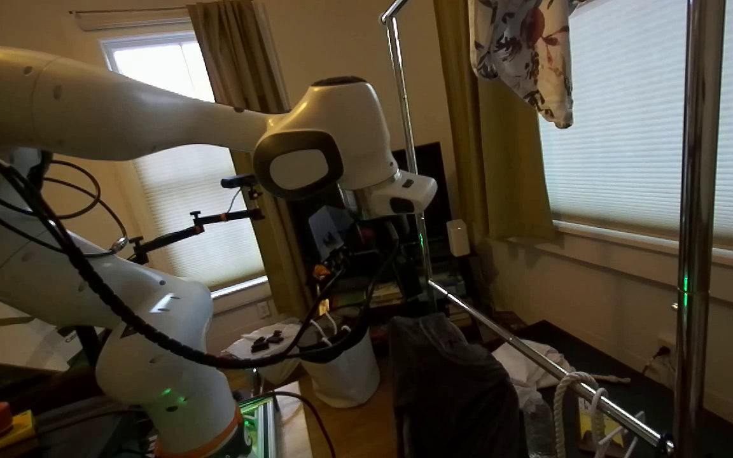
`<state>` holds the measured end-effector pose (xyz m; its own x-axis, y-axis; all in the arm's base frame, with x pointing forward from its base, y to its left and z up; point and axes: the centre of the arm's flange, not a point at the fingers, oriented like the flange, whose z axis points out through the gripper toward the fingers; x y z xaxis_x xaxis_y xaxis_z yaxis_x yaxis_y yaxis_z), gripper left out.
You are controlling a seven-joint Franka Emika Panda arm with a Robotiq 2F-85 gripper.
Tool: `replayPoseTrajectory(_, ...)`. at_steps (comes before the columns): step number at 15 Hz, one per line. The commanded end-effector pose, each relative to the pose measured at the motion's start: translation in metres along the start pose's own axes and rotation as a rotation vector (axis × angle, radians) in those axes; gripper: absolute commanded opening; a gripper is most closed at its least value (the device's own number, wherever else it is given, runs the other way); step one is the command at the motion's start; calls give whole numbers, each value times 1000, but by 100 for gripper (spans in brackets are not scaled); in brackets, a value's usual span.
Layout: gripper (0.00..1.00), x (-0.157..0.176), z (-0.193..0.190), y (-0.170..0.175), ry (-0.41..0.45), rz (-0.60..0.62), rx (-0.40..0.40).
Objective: Pick up the white tea towel and hang it on the bottom silver rail
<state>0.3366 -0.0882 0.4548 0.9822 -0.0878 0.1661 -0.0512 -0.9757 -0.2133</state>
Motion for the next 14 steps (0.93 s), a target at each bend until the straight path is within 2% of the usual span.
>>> replayPoseTrajectory(1,100,0,0,0,0,0,0)
replayPoseTrajectory(5,100,0,0,0,0,0,0)
replayPoseTrajectory(7,100,6,-6,-22,48,10,50)
replayPoseTrajectory(11,100,31,-66,-49,263,27,94)
replayPoseTrajectory(14,100,50,-127,-75,444,-44,57)
